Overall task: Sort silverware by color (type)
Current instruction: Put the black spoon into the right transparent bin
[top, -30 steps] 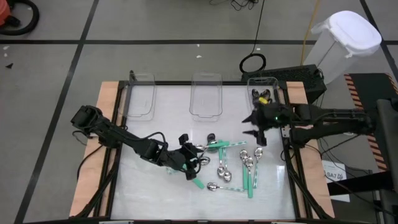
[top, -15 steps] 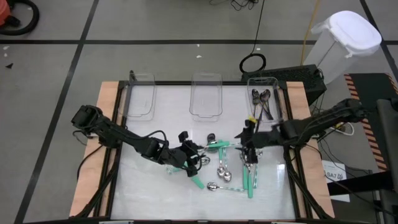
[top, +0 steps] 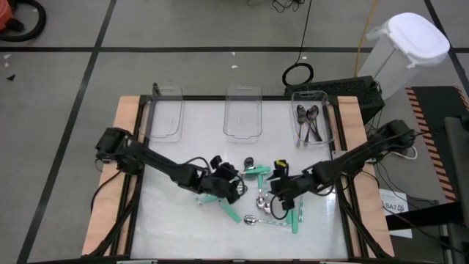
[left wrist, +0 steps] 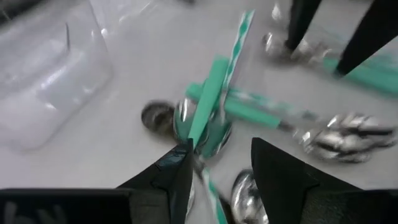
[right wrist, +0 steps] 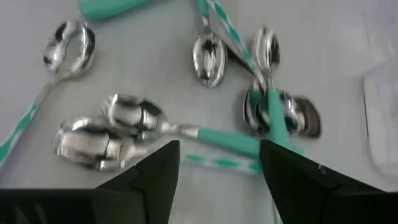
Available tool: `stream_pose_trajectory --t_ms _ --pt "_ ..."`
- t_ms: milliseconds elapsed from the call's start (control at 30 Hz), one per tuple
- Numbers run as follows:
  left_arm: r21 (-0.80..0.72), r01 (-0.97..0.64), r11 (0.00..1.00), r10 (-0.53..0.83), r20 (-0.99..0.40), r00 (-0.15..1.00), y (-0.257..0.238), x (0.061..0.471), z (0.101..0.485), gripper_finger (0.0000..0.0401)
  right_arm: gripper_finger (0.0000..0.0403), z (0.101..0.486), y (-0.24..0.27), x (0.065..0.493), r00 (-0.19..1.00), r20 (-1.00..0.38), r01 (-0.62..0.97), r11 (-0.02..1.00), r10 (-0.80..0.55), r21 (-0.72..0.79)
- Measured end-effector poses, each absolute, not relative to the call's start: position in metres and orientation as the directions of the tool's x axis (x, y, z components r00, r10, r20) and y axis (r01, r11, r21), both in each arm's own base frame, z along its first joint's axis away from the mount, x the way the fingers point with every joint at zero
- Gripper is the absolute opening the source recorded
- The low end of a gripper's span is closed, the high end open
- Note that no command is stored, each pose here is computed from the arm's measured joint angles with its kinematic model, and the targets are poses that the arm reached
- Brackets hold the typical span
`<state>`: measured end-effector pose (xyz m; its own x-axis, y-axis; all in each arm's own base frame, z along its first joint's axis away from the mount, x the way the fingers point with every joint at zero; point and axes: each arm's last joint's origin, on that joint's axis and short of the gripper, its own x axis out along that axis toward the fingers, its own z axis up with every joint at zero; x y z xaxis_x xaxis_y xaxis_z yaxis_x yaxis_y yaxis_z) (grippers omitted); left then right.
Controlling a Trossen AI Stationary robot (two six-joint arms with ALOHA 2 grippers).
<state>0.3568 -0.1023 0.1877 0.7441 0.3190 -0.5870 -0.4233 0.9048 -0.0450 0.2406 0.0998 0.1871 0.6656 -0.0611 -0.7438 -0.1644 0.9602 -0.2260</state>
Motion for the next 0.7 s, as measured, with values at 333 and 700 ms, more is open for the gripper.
stream_pose_trajectory --t_ms 333,700 --pt "-0.008 -0.535 0.845 0.411 -0.631 0.658 -0.077 0.367 0.16 0.0161 0.0216 0.192 0.104 0.25 0.739 -0.673 -0.182 0.954 -0.028 -0.239" --pt "-0.05 -0.511 0.858 0.331 -0.707 0.625 -0.049 0.376 0.145 0.0161 0.0216 0.193 0.105 0.251 0.75 -0.661 -0.151 0.968 -0.022 -0.203"
